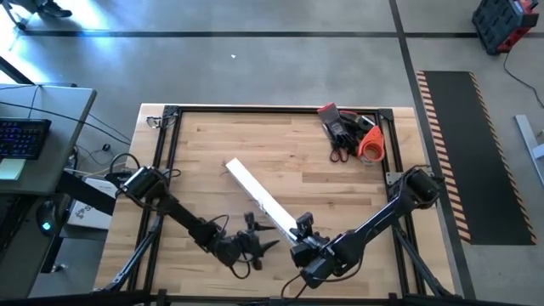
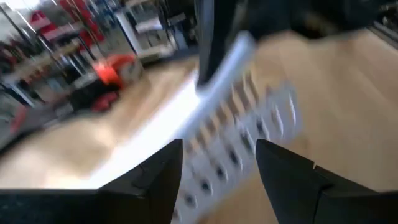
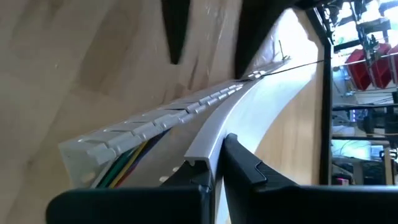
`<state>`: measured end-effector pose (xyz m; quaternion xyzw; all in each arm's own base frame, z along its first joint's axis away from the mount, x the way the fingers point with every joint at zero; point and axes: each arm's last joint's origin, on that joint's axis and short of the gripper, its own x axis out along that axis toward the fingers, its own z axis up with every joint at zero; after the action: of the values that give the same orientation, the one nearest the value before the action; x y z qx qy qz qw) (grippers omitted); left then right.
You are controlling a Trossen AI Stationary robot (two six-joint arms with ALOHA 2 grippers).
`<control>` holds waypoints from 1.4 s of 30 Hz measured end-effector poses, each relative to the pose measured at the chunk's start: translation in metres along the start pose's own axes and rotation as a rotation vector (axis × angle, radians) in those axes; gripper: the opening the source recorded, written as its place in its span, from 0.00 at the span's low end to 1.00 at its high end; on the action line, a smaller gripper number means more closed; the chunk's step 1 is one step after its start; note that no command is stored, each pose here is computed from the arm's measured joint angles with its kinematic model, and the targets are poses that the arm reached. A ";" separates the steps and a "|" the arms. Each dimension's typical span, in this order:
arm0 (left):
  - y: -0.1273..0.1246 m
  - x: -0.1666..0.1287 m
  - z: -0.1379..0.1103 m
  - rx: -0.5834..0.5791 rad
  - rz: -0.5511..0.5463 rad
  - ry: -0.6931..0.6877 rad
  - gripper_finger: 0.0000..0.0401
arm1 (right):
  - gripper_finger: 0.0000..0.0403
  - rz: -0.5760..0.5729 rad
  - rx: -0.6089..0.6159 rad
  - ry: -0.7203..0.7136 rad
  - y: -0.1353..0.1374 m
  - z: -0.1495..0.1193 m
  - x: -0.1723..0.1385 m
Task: Ziptie cables
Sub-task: Close the white cable duct
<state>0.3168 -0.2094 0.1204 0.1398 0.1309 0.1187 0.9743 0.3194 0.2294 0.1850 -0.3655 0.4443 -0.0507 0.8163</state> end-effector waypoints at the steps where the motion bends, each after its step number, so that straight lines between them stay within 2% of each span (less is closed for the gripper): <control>1: -0.001 0.001 0.005 0.012 0.013 -0.011 0.47 | 0.00 -0.001 0.002 -0.003 0.001 -0.001 0.001; 5: 0.002 0.009 0.015 0.067 0.026 -0.022 0.47 | 0.00 -0.005 0.010 -0.021 0.002 0.000 0.002; 10: 0.014 0.024 0.014 0.128 0.040 0.000 0.47 | 0.00 -0.003 0.003 -0.062 0.002 0.005 0.002; 14: 0.021 0.032 0.010 0.182 -0.012 0.028 0.47 | 0.00 0.003 0.003 -0.068 0.002 0.006 0.002; 19: 0.024 0.035 0.005 0.174 0.026 0.077 0.45 | 0.00 0.005 0.016 -0.068 0.002 0.006 0.003; 22: 0.024 0.033 0.005 0.181 0.057 0.082 0.38 | 0.02 0.002 0.043 -0.068 0.002 0.006 0.003; 25: 0.023 0.032 0.004 0.189 0.064 0.085 0.25 | 0.06 0.007 0.068 -0.068 0.002 0.006 0.003; 29: 0.023 0.030 -0.004 0.325 0.088 0.137 0.07 | 0.18 0.022 0.082 -0.062 0.004 0.005 0.002; 33: 0.027 0.028 -0.003 0.296 0.232 0.150 0.04 | 0.33 0.069 0.149 -0.032 0.008 0.002 -0.005; 37: 0.025 0.026 -0.006 0.289 0.239 0.163 0.03 | 0.43 0.102 0.257 -0.043 0.019 0.001 -0.018; 39: 0.025 0.026 -0.005 0.287 0.239 0.158 0.03 | 0.44 0.045 0.335 -0.049 0.025 -0.006 -0.019; 42: 0.025 0.026 -0.005 0.288 0.238 0.156 0.03 | 0.45 -0.068 0.526 -0.055 0.037 -0.026 -0.014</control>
<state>0.3349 -0.1784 0.1178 0.2825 0.2043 0.2236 0.9102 0.2822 0.2479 0.1622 -0.1568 0.3809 -0.1817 0.8929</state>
